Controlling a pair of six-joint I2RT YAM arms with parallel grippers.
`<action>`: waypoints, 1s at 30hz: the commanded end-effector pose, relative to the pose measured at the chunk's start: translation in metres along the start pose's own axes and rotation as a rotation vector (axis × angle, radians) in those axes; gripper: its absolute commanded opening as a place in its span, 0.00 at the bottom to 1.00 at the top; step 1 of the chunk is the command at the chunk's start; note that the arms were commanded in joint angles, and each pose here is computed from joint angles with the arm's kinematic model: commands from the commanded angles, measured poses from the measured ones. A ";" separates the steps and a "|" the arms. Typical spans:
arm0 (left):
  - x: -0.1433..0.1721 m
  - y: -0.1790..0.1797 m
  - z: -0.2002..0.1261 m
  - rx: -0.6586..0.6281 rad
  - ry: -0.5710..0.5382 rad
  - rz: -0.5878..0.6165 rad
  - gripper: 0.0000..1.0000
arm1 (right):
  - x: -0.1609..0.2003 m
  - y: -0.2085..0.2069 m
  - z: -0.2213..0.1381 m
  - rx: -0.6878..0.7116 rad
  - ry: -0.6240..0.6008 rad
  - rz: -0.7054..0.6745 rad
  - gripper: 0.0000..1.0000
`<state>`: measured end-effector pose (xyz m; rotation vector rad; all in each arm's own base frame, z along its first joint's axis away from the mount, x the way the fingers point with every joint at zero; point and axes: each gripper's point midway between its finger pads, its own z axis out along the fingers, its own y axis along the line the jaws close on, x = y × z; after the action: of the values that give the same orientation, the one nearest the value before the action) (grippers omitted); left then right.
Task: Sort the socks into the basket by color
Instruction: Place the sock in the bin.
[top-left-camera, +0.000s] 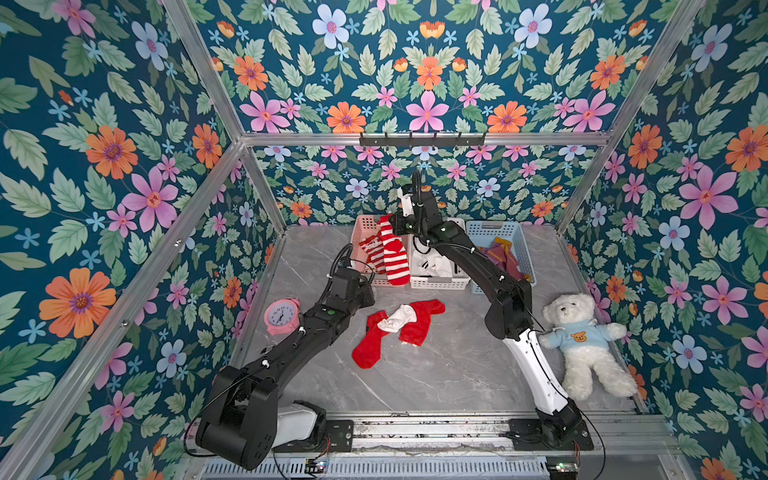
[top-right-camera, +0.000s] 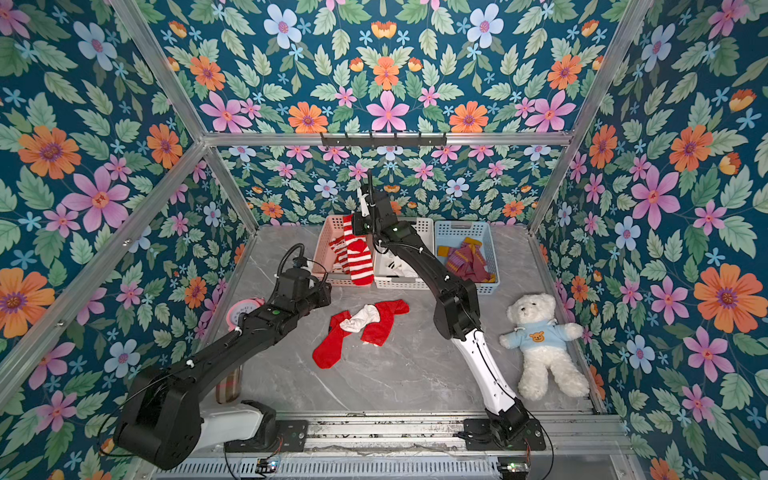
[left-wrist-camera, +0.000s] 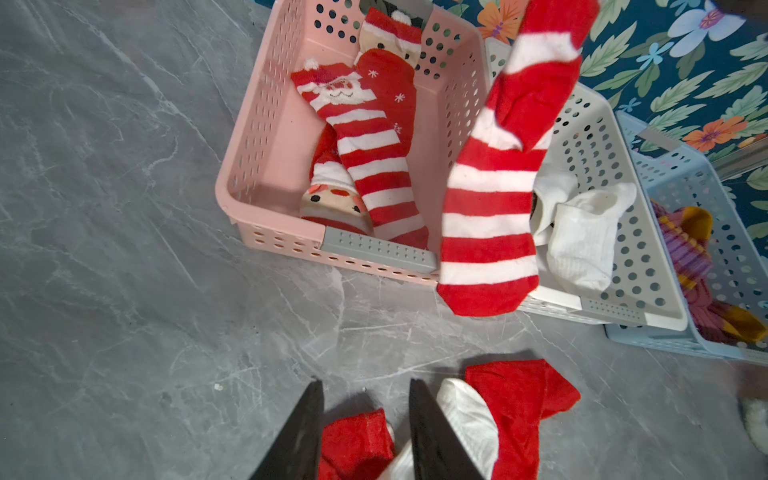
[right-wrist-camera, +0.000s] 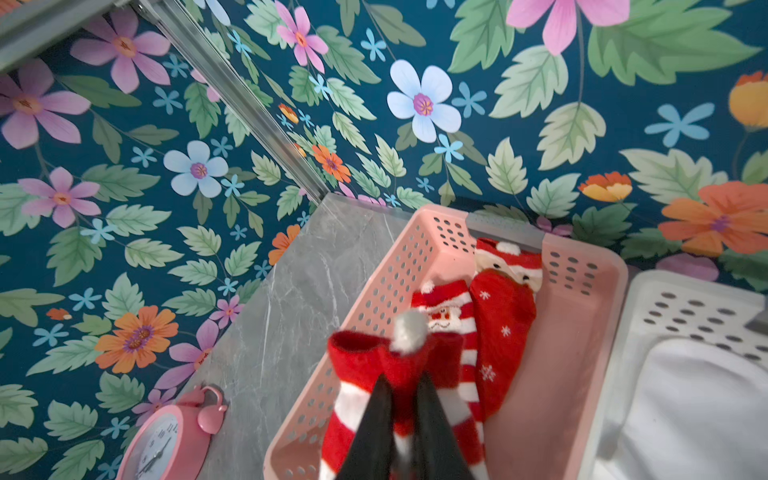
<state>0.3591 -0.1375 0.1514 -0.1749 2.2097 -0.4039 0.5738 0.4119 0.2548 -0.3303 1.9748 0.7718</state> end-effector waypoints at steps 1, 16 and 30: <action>0.000 0.001 -0.002 -0.006 -0.005 -0.011 0.38 | -0.015 0.004 0.004 -0.068 -0.060 0.039 0.15; 0.003 0.002 0.004 -0.011 0.010 -0.009 0.38 | 0.017 -0.025 0.033 -0.066 -0.029 0.130 0.25; 0.000 0.000 0.007 -0.008 0.001 -0.008 0.38 | 0.010 -0.019 0.002 -0.056 -0.009 0.101 0.54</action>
<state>0.3609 -0.1397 0.1433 -0.1788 2.2306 -0.4006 0.5876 0.4027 0.1948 -0.2318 2.0660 0.8749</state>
